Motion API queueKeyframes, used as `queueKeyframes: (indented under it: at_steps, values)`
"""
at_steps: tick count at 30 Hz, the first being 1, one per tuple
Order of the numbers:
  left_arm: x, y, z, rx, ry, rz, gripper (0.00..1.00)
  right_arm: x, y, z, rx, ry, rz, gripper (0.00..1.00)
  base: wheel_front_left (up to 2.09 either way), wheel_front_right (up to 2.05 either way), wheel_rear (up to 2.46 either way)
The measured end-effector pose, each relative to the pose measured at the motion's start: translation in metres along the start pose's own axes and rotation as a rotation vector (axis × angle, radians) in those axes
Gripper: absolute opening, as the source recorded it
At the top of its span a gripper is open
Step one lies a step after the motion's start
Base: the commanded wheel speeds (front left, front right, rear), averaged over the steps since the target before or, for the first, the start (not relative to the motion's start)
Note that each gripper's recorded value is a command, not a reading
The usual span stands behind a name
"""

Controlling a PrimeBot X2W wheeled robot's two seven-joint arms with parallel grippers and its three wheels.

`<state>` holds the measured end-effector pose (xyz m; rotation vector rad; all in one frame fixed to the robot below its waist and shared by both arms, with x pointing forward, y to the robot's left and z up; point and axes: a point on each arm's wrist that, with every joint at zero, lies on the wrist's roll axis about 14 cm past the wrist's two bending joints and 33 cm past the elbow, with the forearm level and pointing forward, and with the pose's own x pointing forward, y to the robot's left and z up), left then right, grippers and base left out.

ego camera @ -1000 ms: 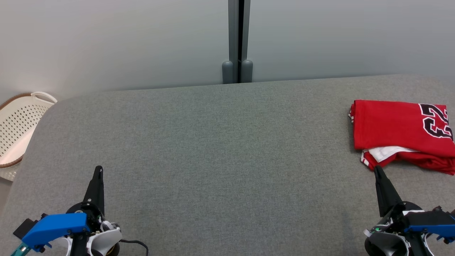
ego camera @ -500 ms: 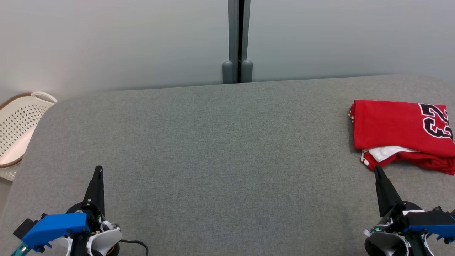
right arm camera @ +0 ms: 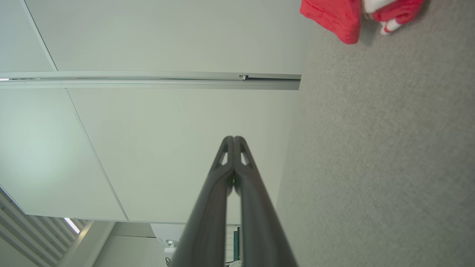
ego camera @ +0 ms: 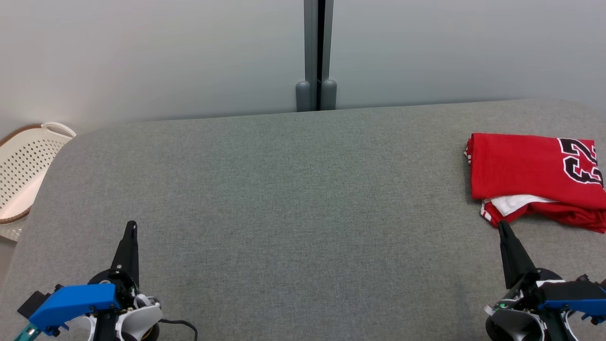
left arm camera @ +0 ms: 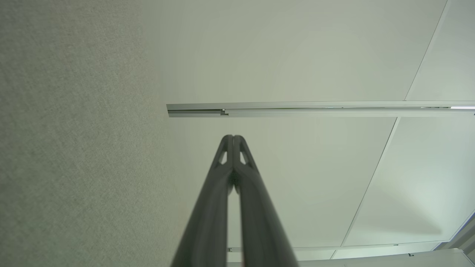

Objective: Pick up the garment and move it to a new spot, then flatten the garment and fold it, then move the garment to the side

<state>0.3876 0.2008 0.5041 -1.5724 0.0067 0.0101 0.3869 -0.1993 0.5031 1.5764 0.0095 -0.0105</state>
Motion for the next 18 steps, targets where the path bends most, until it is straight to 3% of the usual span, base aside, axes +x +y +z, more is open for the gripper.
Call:
queueKeyframes:
  at_steps: [18]
  values:
    - [0.0, 0.0, 0.0, 0.0, 0.0, 0.0, 0.0, 0.0, 0.0, 0.0, 0.0, 0.0, 0.0, 0.0, 0.0, 0.0, 0.0]
